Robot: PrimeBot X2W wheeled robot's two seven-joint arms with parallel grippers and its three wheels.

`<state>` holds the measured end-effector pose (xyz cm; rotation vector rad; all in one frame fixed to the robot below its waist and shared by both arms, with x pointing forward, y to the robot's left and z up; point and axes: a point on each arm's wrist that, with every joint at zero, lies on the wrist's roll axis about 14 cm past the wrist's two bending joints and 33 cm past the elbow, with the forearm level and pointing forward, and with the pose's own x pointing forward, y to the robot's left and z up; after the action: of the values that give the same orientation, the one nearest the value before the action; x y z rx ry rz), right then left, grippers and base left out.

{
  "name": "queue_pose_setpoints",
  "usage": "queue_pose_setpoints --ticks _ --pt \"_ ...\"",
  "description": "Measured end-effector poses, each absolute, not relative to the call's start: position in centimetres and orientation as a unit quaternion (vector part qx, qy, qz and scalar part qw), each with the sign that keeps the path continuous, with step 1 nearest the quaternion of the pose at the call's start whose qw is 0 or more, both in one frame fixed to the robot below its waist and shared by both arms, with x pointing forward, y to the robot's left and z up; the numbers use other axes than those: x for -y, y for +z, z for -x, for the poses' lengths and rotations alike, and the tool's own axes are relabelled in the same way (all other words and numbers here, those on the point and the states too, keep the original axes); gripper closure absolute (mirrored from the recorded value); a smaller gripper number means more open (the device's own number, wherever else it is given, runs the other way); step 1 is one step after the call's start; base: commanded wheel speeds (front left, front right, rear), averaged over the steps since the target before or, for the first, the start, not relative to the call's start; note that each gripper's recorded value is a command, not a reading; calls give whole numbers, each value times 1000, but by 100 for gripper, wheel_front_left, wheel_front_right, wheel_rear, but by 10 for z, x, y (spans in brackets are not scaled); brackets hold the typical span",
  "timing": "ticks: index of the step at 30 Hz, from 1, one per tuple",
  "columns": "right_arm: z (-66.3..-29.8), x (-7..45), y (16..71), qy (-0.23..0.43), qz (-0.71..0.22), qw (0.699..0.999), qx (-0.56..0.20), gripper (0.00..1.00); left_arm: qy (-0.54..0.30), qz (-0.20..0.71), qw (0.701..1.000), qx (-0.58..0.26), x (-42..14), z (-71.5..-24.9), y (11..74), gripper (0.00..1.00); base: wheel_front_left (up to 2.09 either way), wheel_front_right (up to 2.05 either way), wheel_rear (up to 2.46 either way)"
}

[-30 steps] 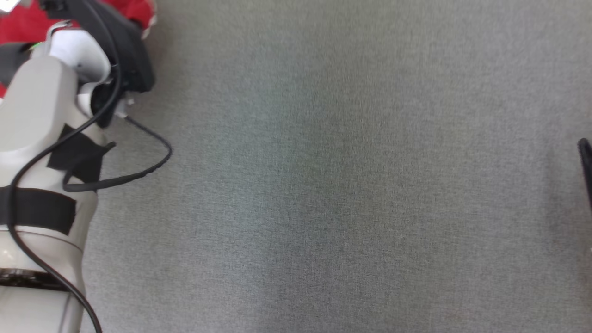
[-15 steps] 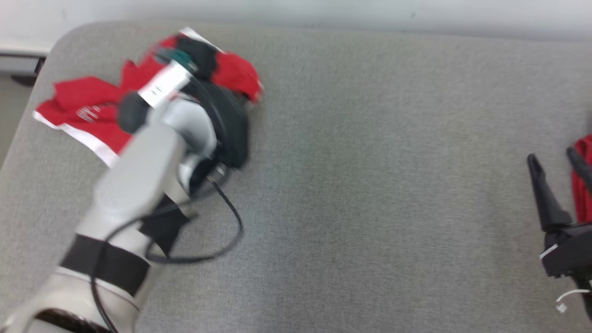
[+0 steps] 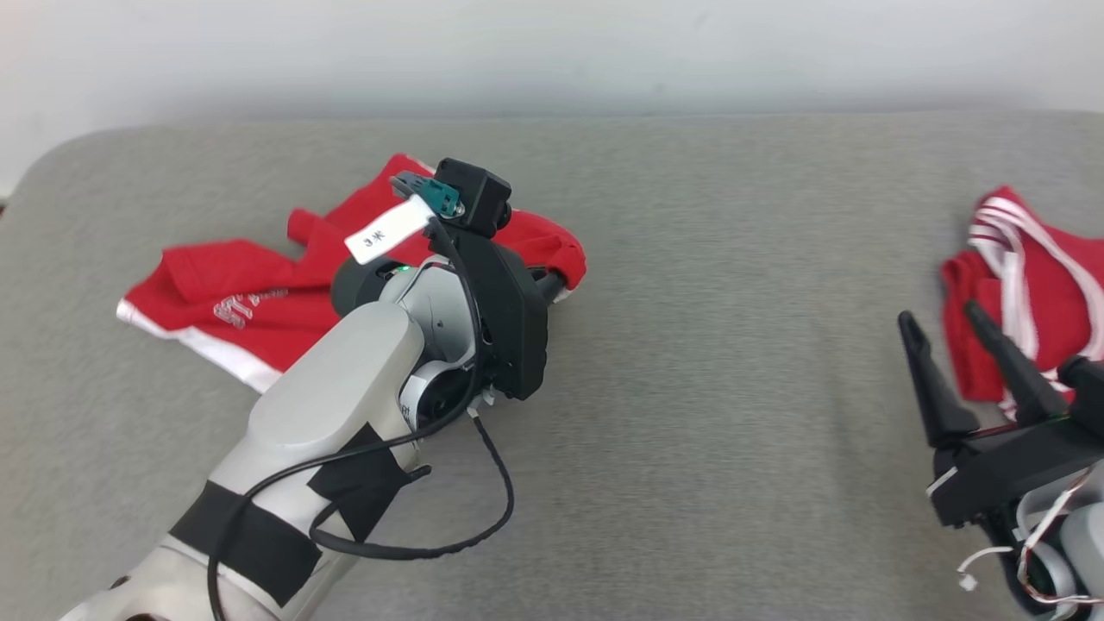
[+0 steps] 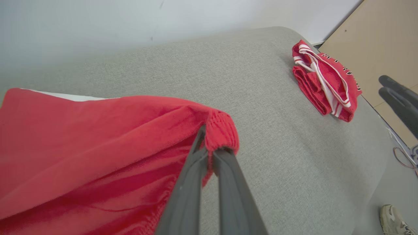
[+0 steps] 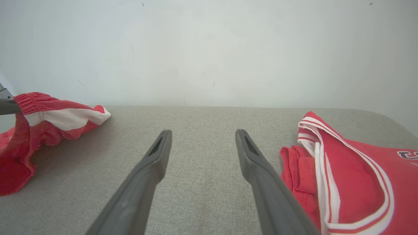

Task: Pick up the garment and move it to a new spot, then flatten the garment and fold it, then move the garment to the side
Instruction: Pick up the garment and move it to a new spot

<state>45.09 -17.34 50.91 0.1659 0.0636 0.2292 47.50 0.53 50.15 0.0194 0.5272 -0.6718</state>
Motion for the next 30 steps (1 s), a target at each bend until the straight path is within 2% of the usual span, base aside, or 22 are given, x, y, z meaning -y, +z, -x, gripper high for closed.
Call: queue_pose_setpoints --ticks 15,20,23,29,30 --pt "-400 241 507 16 -79 996 -26 0 -439 53 860 -254 94 -439 514 100 0 0 0" --pt "-387 255 511 -1 -79 997 -18 0 -530 74 815 -224 146 -394 536 100 0 0 0" --pt "-383 256 512 -4 -84 996 -16 0 -554 87 799 -217 164 -378 543 100 0 0 0" --pt "-381 261 512 -10 -85 996 -14 0 -553 70 806 -201 176 -381 541 100 0 0 0" --pt "-381 263 512 -14 -85 996 -14 0 -552 76 805 -204 177 -381 539 63 0 0 0"
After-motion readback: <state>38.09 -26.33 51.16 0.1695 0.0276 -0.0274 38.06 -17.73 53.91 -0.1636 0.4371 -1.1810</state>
